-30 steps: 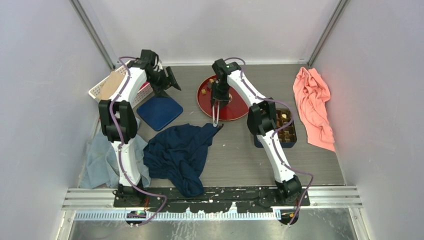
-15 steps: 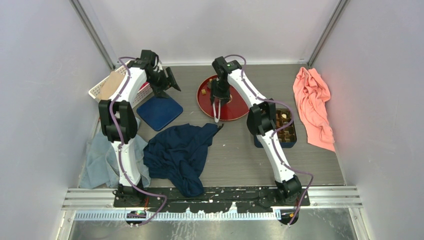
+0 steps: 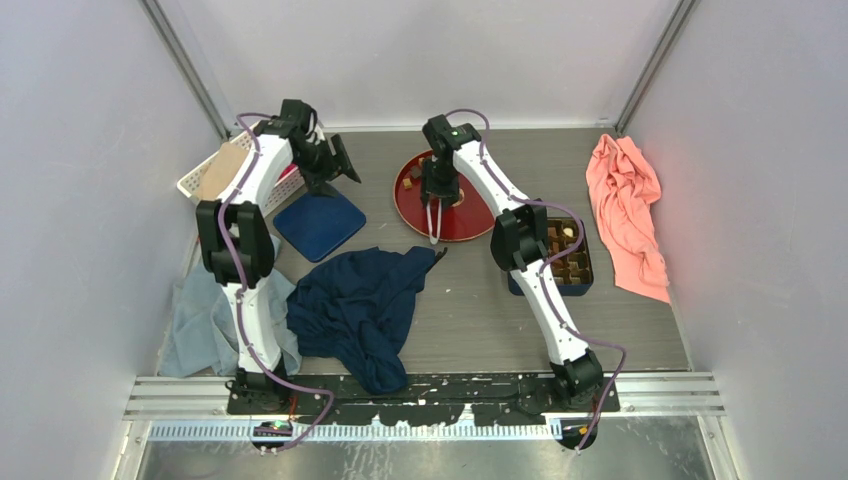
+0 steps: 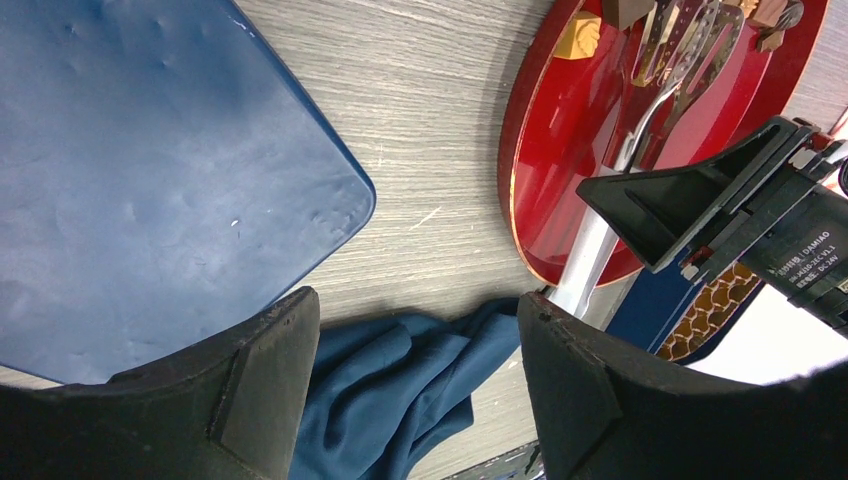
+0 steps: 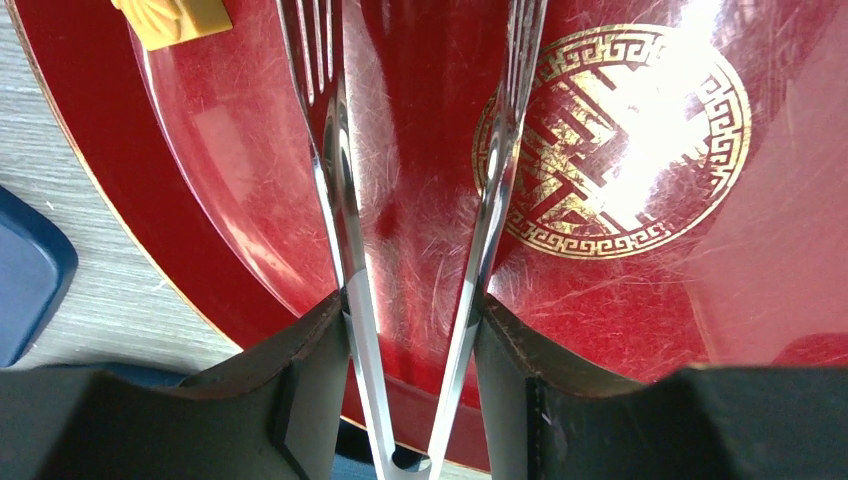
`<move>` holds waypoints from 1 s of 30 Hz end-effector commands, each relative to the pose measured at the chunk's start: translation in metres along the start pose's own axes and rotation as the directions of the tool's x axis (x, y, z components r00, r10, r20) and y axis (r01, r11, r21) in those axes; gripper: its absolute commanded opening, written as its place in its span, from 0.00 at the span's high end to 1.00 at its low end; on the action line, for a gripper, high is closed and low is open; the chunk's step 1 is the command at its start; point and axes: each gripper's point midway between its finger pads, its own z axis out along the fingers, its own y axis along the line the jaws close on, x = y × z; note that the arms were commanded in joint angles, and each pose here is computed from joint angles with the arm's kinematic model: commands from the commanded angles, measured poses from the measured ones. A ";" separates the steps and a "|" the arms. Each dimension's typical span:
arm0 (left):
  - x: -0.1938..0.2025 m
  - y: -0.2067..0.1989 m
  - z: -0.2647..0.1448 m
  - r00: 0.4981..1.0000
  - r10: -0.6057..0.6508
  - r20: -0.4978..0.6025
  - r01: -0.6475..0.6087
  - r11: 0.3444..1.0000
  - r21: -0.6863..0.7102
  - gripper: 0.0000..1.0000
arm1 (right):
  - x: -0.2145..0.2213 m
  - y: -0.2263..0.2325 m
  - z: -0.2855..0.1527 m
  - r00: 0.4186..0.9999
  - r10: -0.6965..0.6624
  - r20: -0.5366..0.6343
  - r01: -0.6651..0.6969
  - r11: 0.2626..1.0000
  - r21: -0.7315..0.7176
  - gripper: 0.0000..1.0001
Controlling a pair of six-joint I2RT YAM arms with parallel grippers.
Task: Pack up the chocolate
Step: Pick up the fake chocolate from the plate.
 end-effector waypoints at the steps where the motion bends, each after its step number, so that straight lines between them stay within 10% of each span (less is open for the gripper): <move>1: -0.011 -0.015 -0.034 0.996 0.044 0.074 -0.046 0.998 0.034 0.27 | -0.023 0.006 -0.018 0.994 -0.026 0.110 0.026 1.000 0.003 0.50; 30: -0.008 -0.018 -0.031 0.997 0.027 0.070 -0.031 0.997 0.068 0.27 | 0.029 -0.025 -0.100 0.995 -0.050 0.092 0.043 0.996 0.082 0.65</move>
